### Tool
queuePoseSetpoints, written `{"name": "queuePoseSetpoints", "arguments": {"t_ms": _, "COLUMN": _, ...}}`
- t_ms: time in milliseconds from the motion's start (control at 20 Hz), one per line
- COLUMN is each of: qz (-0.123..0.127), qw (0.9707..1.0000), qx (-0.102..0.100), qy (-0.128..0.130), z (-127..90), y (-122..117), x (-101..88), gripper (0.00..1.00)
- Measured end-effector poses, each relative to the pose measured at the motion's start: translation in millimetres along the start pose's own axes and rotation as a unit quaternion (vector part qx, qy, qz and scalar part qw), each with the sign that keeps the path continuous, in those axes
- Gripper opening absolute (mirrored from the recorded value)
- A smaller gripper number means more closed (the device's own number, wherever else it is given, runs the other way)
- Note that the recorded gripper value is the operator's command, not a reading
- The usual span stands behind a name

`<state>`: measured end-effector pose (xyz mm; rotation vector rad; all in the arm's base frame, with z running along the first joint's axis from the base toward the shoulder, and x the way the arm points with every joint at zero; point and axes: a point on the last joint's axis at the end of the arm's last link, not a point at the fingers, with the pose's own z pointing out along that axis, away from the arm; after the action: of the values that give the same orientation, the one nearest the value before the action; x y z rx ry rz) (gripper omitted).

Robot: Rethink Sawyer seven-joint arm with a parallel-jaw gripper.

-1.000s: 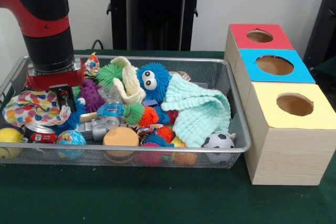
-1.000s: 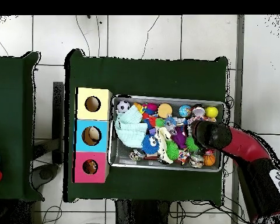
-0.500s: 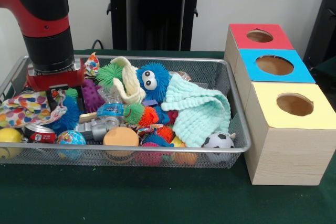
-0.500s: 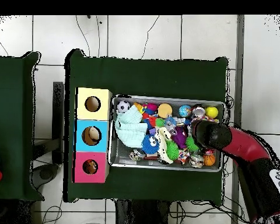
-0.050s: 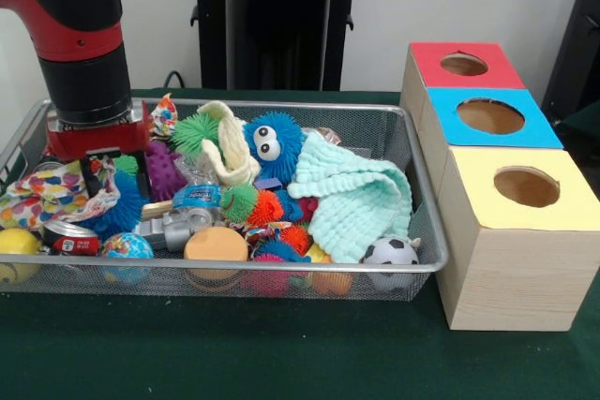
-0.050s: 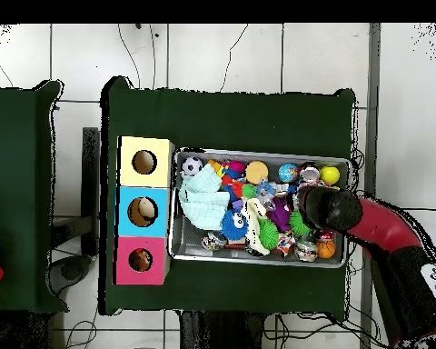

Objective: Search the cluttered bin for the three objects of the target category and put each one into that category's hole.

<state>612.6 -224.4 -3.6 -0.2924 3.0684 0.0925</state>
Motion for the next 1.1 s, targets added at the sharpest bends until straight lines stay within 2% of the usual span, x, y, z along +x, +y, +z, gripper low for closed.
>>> {"name": "queuePoseSetpoints", "arguments": {"t_ms": 450, "qz": -0.002, "qw": 1.0, "qx": 0.003, "qy": 0.0, "z": -6.0, "y": 10.1, "x": -9.7, "gripper": 1.0}}
{"name": "queuePoseSetpoints", "arguments": {"t_ms": 500, "qz": -0.001, "qw": 1.0, "qx": 0.002, "qy": 0.0, "z": -6.2, "y": 9.7, "x": -9.6, "gripper": 0.0}}
{"name": "queuePoseSetpoints", "arguments": {"t_ms": 1100, "qz": 0.003, "qw": 1.0, "qx": 0.002, "qy": 0.0, "z": -6.5, "y": 7.5, "x": -8.1, "gripper": 0.0}}
